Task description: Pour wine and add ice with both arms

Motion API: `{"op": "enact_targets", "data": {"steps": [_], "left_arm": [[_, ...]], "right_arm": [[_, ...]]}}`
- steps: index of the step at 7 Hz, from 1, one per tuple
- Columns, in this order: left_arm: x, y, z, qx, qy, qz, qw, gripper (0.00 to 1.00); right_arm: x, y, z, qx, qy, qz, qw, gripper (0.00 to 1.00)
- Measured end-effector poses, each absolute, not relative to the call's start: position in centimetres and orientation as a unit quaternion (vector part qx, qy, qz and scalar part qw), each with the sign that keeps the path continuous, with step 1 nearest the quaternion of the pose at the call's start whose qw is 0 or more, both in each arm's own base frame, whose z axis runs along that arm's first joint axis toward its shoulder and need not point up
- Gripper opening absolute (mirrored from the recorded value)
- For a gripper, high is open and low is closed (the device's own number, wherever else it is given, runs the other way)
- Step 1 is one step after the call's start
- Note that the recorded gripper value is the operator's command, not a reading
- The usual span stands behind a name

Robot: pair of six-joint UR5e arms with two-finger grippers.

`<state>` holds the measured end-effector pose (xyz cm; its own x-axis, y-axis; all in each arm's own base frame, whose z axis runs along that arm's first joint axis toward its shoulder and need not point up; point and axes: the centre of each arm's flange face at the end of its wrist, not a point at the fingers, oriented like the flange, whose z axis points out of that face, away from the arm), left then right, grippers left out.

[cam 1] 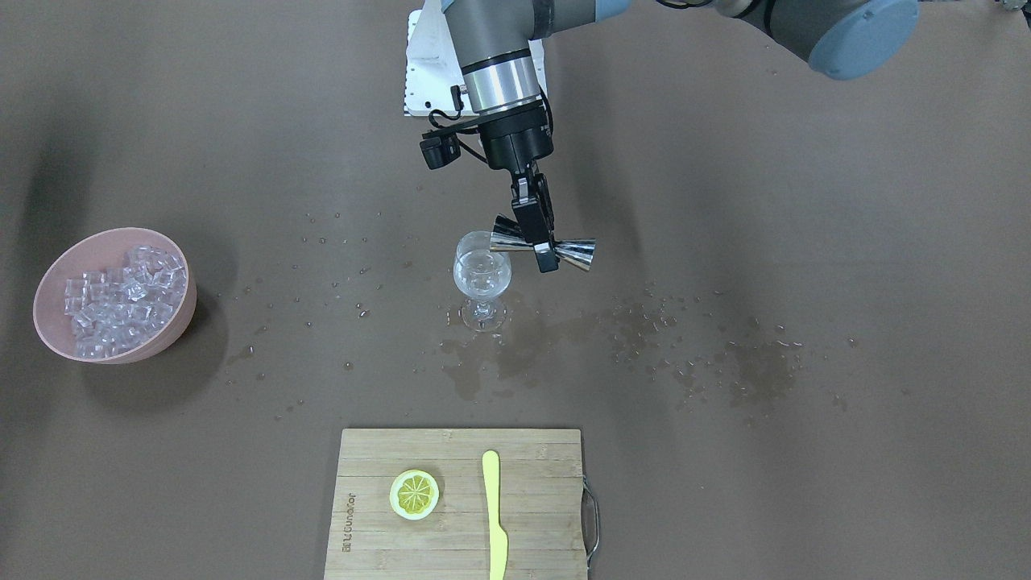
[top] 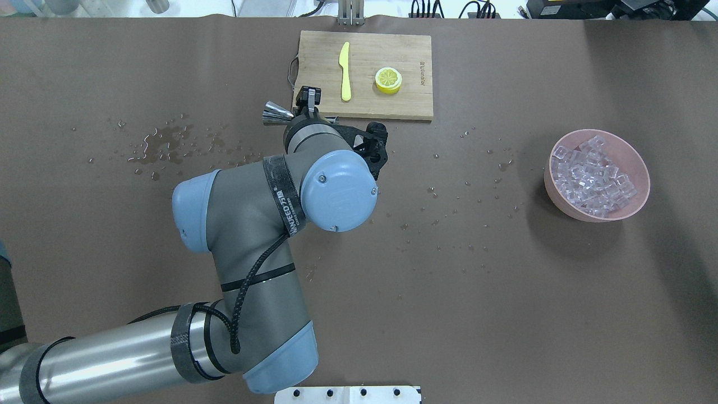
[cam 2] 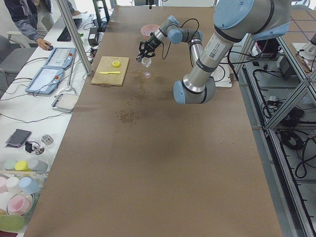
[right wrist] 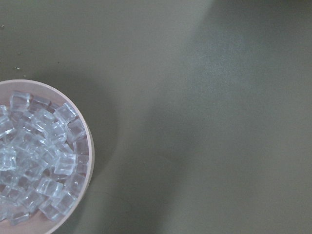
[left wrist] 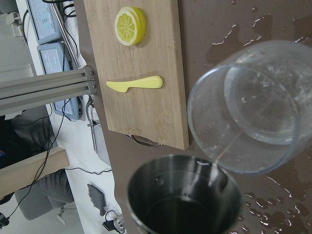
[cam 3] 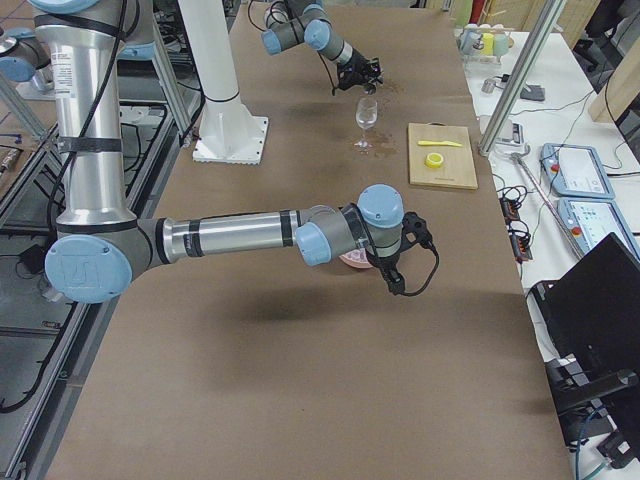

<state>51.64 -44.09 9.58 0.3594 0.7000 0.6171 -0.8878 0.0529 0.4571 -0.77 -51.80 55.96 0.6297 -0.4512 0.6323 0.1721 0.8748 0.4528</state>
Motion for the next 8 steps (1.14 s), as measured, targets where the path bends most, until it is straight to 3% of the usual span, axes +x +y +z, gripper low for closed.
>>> {"op": "enact_targets", "data": {"steps": [3, 8], "left_arm": [[46.8, -43.6, 10.1, 0.469, -0.025, 0.415, 0.779, 0.0], [39.7, -42.3, 23.3, 0.494, 0.287, 0.028, 0.82, 0.0]], "right_arm": [[-0.8, -51.9, 55.9, 0.178, -0.393, -0.176, 0.885, 1.0], [-0.8, -52.3, 55.6, 0.181, -0.393, -0.177, 0.884, 1.0]]}}
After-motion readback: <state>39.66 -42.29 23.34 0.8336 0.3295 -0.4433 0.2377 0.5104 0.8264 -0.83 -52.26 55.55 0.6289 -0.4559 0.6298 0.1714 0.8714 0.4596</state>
